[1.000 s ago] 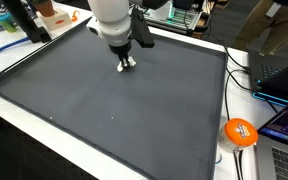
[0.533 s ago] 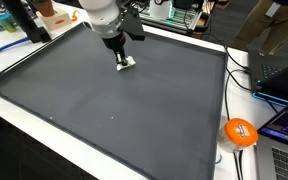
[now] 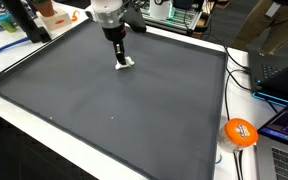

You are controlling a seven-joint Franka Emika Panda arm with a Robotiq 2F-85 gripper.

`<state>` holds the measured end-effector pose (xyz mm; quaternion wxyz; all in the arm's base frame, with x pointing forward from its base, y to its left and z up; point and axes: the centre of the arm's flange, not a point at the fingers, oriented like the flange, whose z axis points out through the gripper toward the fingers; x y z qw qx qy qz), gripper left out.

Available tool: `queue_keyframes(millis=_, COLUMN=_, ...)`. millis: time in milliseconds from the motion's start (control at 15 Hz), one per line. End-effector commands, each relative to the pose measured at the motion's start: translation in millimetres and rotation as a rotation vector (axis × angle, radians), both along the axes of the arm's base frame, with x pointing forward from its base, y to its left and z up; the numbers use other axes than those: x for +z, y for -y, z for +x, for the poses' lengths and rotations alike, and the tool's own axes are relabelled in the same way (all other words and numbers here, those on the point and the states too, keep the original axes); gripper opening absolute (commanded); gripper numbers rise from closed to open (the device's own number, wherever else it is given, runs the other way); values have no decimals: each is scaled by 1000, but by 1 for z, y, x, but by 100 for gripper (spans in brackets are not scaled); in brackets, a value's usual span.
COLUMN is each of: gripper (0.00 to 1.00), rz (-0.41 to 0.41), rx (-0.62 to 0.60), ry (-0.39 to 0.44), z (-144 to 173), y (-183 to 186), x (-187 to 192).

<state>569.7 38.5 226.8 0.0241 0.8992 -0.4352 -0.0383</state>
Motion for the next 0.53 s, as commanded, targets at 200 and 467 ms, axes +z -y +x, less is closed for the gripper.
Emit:
queue_keyframes(millis=200, gripper=100, rz=-172, rx=158, ry=36, z=-22, y=-26, x=9)
queue_keyframes(millis=467, gripper=100, rz=-386, rx=232, ry=-25, z=-36, y=-31, x=2)
